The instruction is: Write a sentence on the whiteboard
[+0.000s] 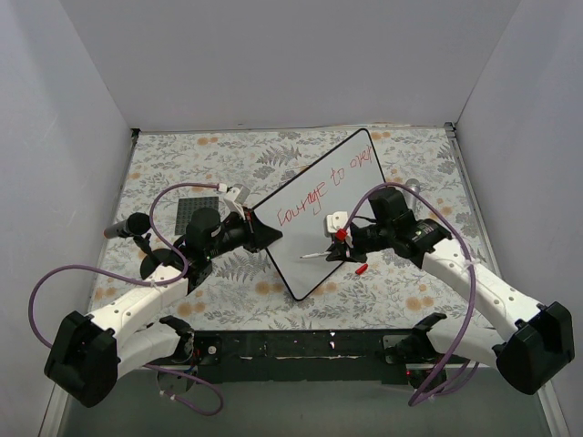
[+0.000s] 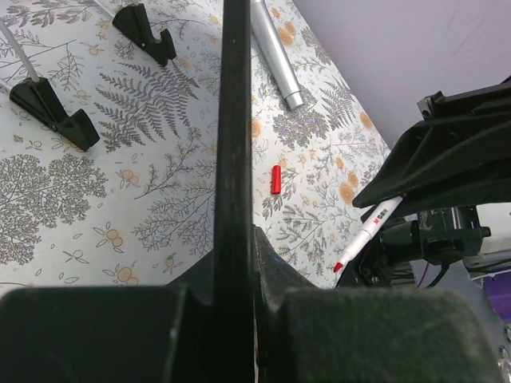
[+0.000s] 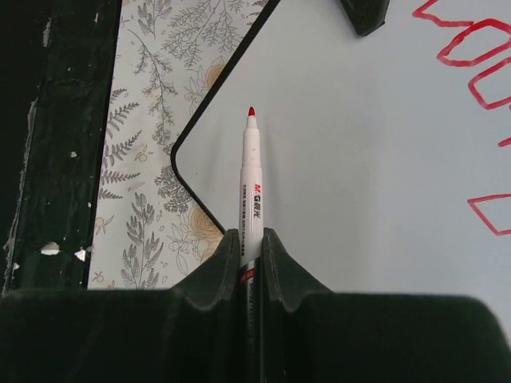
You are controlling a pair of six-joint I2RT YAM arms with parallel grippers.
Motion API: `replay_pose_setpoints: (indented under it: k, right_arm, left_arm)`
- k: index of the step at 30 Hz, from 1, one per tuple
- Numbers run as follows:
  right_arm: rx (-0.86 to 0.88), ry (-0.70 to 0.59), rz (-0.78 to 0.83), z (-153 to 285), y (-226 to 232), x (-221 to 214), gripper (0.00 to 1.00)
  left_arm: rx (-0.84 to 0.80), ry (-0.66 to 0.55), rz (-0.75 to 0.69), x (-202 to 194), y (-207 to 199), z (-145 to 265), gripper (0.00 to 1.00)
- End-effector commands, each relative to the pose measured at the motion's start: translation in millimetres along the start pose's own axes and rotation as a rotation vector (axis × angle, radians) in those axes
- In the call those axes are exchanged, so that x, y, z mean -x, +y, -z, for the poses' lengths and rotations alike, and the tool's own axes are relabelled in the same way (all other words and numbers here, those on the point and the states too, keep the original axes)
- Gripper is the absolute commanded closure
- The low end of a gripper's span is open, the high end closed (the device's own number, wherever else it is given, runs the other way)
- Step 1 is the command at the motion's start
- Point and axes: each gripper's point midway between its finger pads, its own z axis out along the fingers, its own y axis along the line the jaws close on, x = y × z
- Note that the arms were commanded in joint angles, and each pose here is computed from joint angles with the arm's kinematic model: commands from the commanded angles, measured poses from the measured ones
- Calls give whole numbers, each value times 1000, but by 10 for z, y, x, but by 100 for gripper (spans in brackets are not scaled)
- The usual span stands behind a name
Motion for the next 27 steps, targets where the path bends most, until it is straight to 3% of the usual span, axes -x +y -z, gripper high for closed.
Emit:
replay_pose_setpoints:
  k: [1,9,27]
  right_arm:
    - [-124,-18,4,-90,-223,146,99]
    - [-241,-6,-51,-111,-408,109,99]
    - [-263,25,-87,-254,-475,2,99]
  left_arm:
    - [-57,-112,-51,275,-183,36,100]
    - [-53,-118,-41,275,-170,32,100]
    - [-63,-116,-35,294,-175,-13,100]
